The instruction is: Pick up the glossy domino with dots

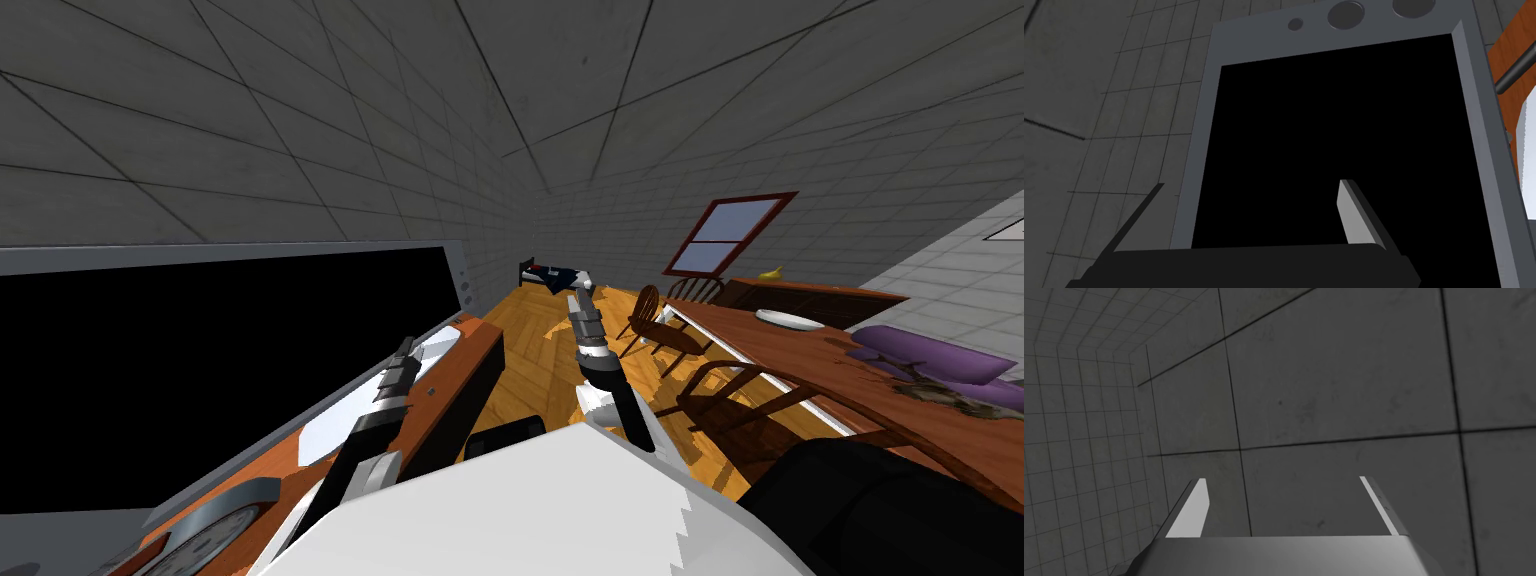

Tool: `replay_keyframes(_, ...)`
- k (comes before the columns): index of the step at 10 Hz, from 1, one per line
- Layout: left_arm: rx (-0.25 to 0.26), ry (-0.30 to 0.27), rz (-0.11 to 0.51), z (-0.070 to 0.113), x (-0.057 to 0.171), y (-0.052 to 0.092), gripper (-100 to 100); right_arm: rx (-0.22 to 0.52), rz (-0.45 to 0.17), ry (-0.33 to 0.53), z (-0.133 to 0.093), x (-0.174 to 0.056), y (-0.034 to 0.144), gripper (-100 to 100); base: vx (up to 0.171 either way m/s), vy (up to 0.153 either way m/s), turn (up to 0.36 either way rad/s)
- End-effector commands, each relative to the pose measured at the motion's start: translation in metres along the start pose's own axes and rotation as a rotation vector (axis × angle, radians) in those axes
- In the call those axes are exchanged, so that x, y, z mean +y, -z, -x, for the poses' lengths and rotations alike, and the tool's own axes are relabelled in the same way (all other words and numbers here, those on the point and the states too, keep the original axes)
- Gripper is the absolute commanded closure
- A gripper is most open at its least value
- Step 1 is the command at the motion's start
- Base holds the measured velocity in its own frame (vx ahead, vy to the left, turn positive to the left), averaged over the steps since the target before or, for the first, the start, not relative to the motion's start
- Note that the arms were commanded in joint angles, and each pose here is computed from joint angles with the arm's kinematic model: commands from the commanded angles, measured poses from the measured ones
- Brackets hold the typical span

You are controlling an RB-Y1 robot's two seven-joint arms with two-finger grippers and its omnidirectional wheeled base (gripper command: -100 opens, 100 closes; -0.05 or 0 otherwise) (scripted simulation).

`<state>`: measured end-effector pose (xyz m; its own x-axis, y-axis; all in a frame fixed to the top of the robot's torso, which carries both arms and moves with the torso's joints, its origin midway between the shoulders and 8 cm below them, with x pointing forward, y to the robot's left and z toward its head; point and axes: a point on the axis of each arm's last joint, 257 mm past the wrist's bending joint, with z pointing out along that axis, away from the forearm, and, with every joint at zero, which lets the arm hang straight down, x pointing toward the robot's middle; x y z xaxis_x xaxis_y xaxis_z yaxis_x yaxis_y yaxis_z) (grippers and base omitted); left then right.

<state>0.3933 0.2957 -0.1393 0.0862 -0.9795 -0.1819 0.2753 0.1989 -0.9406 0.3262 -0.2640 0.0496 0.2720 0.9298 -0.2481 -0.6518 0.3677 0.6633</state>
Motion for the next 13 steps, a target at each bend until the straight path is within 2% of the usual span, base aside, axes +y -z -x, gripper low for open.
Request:
replay_keyframes(1, 0.021, -0.059, 0.079, -0.001, 0.031, 0.004, -100, 0.0, 0.0, 0.0, 0.0, 0.0, 0.0, 0, -0.032, -0.049, -0.077)
replay_keyframes(2, 0.033, -0.095, 0.119, 0.0, 0.048, 0.007, -100, 0.0, 0.0, 0.0, 0.0, 0.0, 0.0, 0, -0.029, -0.05, -0.092)
replay_keyframes(3, 0.034, -0.096, 0.133, 0.0, 0.054, 0.009, -100, 0.0, 0.0, 0.0, 0.0, 0.0, 0.0, 0, -0.018, -0.033, -0.032)
replay_keyframes(7, 0.086, -0.242, 0.338, 0.012, 0.137, 0.035, -100, 0.0, 0.0, 0.0, 0.0, 0.0, 0.0, 0, -0.018, -0.048, -0.09)
replay_keyframes(9, 0.086, -0.243, 0.352, 0.013, 0.144, 0.039, -100, 0.0, 0.0, 0.0, 0.0, 0.0, 0.0, 0, -0.008, -0.029, -0.007)
replay_keyframes(11, 0.114, -0.312, 0.451, 0.021, 0.181, 0.055, -100, 0.0, 0.0, 0.0, 0.0, 0.0, 0.0, 0, -0.005, -0.029, -0.088)
replay_keyframes(12, 0.115, -0.312, 0.465, 0.022, 0.187, 0.059, -100, 0.0, 0.0, 0.0, 0.0, 0.0, 0.0, 0, 0.001, -0.032, -0.025)
replay_keyframes(13, 0.129, -0.345, 0.508, 0.027, 0.203, 0.066, -100, 0.0, 0.0, 0.0, 0.0, 0.0, 0.0, 0, 0.003, -0.037, -0.044)
